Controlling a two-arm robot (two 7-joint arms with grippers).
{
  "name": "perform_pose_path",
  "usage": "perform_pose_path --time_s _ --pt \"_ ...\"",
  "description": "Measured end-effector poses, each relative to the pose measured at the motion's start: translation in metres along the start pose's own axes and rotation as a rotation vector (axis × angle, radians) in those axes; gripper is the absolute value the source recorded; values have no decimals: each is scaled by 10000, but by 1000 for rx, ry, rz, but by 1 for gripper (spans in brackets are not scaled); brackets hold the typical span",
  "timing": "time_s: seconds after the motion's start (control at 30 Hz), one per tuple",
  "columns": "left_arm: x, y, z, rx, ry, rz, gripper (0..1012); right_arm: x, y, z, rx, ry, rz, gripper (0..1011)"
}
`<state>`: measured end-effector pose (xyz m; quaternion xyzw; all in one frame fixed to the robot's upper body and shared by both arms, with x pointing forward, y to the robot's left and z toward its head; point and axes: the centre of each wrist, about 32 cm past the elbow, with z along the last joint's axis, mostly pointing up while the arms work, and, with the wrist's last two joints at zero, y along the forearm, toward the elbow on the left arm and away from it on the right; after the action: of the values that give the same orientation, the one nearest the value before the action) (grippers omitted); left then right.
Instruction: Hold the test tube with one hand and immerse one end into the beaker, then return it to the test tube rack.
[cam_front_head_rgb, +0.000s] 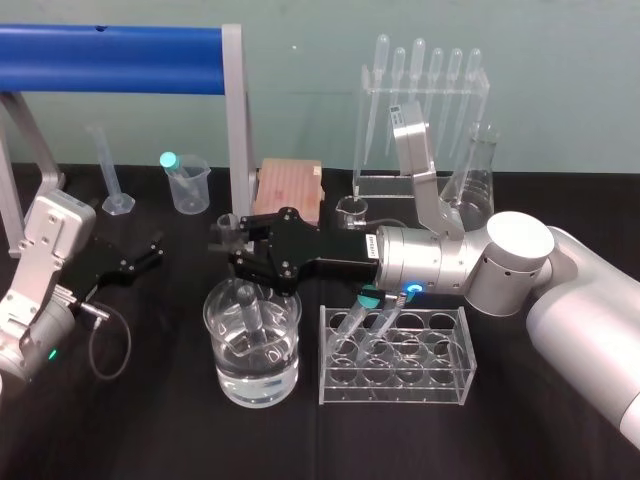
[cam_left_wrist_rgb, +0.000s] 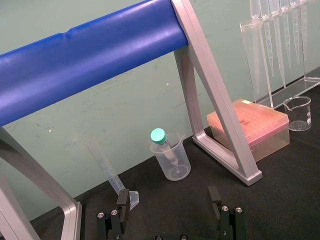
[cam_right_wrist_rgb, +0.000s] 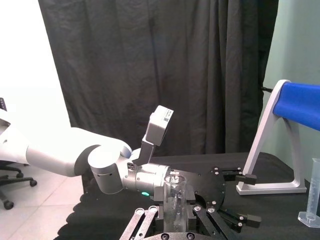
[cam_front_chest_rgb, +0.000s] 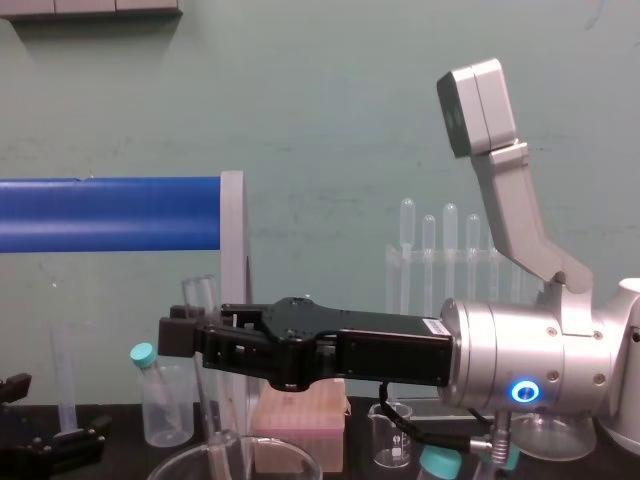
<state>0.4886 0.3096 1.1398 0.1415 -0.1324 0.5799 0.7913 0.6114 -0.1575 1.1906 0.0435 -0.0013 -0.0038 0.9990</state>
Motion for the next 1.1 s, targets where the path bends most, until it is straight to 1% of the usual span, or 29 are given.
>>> perform_pose_path --time_s 1.1 --pt "0 0 0 0 0 0 1000 0 3 4 4 -1 -1 243"
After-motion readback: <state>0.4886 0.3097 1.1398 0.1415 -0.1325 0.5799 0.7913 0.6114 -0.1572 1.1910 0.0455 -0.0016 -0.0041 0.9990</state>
